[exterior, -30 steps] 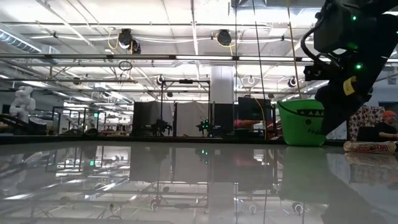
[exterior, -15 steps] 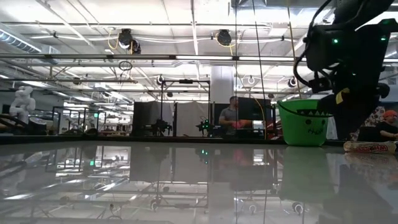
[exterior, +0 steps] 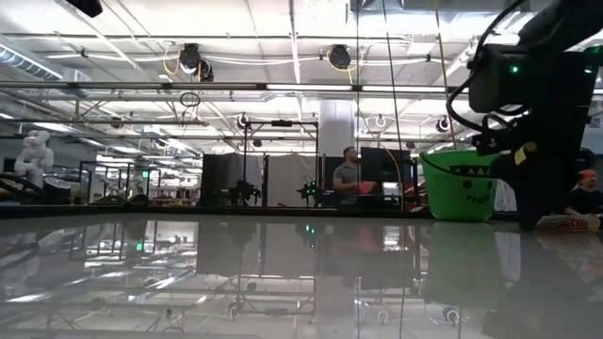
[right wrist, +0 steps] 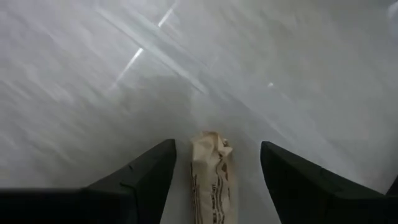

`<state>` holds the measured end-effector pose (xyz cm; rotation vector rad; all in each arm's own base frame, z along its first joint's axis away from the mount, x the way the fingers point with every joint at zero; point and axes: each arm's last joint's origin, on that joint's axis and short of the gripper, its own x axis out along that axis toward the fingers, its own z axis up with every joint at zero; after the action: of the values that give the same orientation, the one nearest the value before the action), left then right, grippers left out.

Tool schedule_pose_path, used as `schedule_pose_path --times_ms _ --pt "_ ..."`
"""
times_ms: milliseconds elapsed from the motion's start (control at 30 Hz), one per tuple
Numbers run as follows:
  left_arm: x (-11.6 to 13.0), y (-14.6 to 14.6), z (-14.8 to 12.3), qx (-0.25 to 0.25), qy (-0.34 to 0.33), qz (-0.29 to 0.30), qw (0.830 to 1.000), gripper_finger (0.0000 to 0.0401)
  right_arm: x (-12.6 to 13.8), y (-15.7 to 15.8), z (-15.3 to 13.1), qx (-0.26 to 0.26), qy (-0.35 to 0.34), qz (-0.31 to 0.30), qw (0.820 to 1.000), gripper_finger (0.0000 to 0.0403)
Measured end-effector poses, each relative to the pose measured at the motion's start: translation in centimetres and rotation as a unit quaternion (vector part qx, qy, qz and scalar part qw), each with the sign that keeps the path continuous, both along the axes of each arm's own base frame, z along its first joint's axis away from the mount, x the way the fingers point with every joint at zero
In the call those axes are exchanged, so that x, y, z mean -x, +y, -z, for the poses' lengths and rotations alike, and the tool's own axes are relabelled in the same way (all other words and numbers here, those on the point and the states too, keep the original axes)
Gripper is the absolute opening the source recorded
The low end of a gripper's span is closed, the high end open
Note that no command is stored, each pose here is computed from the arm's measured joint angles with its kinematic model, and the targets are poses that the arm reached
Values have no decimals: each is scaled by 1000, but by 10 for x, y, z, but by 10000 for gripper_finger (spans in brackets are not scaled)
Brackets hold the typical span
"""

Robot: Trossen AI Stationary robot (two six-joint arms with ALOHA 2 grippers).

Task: Sort candy by brand, put in halloween buckets
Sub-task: Put the white candy bar into the purple bucket

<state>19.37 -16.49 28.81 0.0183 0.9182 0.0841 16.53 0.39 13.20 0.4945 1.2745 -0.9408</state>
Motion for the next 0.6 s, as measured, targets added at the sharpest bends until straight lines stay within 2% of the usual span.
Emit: schedule_pose_path --times_ms 133,267,467,600 --pt "-2 -1 3 -7 7 11 1000 134 2 0 3 16 0 -10 1000 224" --pt "-5 -1 5 -7 14 8 1000 134 0 0 3 6 -2 -20 1000 191" --pt "-8 2 6 -11 18 10 1000 134 -3 0 3 14 -12 -40 999 112" --pt "-10 3 6 -11 16 5 1000 134 -11 -1 3 36 -31 -97 994 50"
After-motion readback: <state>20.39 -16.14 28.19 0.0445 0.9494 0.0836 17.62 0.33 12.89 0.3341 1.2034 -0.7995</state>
